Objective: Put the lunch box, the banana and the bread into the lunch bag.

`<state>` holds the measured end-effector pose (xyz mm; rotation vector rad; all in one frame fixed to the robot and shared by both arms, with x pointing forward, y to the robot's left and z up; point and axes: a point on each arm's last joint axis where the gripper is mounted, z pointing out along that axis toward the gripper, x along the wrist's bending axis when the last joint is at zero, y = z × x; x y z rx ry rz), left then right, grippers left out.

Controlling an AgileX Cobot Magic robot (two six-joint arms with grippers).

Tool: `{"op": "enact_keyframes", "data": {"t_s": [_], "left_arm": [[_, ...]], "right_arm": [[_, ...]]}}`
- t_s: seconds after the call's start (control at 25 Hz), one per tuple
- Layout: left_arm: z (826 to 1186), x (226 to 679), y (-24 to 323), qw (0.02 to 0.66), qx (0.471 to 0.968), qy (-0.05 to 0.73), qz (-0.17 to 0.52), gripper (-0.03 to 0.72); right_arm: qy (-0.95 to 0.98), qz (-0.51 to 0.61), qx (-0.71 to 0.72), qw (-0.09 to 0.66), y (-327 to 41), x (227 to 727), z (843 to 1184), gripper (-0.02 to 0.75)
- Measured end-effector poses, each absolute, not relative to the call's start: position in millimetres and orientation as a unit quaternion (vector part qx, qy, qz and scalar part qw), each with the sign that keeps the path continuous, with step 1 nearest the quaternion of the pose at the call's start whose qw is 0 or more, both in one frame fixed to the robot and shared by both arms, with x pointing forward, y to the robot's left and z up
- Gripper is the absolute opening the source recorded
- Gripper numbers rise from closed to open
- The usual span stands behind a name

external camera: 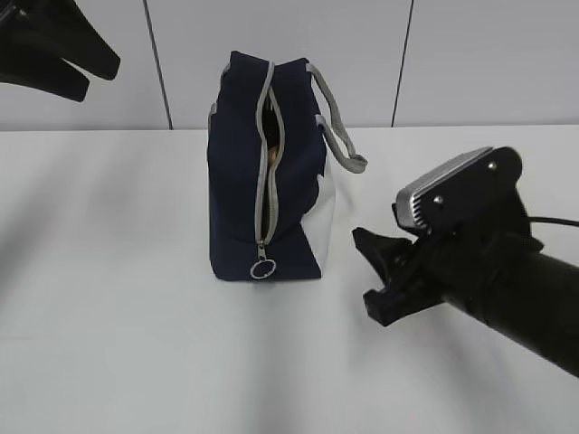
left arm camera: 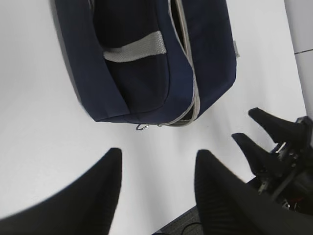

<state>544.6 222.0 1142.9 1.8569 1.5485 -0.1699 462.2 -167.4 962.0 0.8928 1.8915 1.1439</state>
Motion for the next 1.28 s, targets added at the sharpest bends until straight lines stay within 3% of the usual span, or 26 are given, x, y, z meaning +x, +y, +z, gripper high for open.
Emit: {"op": "enact_keyframes", "data": {"t_s": [0.24,0.68,1.28], "left_arm": [[1143,545,222,0.351,0.717,0.598,-0.063,0.350],[1142,546,222,0.350,0.717,0.599,-0.062,0.340],[1142,546,222,0.350,0.717,0.600,-0.062,0.325]], "right_arm": [[0.783,0.458,0.290,0.304,-149,461,931,0.393],[0.803,0.497,0.246,0.219,-109,489,906,0.390],[0.815,0.480,0.259,0.193,-100,513,889,0.390]]}}
